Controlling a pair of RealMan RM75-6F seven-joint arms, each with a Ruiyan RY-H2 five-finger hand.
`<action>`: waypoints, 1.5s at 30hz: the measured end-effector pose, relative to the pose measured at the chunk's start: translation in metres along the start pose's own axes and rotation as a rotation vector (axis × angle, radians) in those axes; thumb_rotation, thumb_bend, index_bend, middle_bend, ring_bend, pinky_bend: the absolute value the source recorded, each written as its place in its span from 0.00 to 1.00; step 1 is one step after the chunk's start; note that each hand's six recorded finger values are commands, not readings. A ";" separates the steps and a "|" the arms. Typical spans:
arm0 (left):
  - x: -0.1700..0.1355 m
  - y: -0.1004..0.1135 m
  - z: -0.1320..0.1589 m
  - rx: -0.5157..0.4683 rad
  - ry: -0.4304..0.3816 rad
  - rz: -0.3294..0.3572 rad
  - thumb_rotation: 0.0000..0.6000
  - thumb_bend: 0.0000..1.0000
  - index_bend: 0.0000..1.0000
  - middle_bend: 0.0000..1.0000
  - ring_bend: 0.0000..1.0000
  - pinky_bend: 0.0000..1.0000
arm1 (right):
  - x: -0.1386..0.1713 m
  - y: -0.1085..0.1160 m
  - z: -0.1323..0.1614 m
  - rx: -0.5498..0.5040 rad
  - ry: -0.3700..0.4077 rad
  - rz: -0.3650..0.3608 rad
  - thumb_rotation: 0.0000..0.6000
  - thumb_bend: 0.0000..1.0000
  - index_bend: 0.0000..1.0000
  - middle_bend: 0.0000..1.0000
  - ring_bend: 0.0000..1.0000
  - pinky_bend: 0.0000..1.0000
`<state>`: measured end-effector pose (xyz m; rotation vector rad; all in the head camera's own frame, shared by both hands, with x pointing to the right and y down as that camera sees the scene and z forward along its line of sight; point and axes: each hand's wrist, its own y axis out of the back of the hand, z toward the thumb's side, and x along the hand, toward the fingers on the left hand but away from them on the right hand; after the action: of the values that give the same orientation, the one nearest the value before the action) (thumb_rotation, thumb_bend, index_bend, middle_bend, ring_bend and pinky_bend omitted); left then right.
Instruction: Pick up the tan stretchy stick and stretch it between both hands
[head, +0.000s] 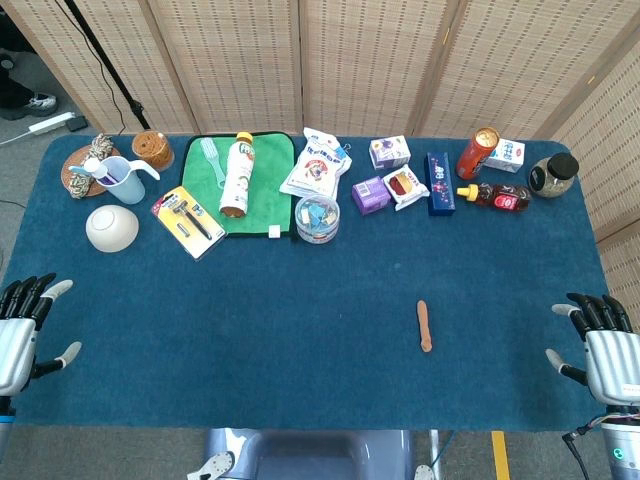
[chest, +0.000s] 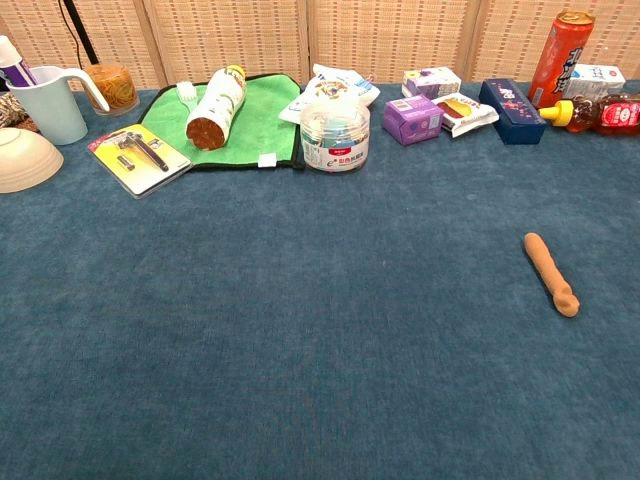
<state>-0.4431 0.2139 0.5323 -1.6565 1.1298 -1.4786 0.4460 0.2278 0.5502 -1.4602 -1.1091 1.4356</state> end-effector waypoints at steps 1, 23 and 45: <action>0.000 -0.001 0.001 -0.005 -0.003 -0.007 0.97 0.20 0.17 0.10 0.05 0.00 | 0.000 0.000 0.000 -0.001 -0.001 0.002 1.00 0.19 0.34 0.23 0.20 0.12; 0.004 0.007 0.007 0.013 -0.027 0.009 0.97 0.20 0.17 0.10 0.06 0.00 | -0.013 -0.001 0.010 -0.063 0.066 0.025 1.00 0.19 0.35 0.22 0.20 0.13; 0.009 0.020 0.000 0.062 -0.005 0.033 0.97 0.20 0.17 0.10 0.05 0.00 | -0.108 -0.001 0.094 -0.270 0.485 0.124 1.00 0.19 0.49 0.21 0.13 0.11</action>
<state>-0.4462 0.1970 0.5187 -1.5918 1.0922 -1.4730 0.3543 0.1214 0.5795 -1.9672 -0.9368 0.9523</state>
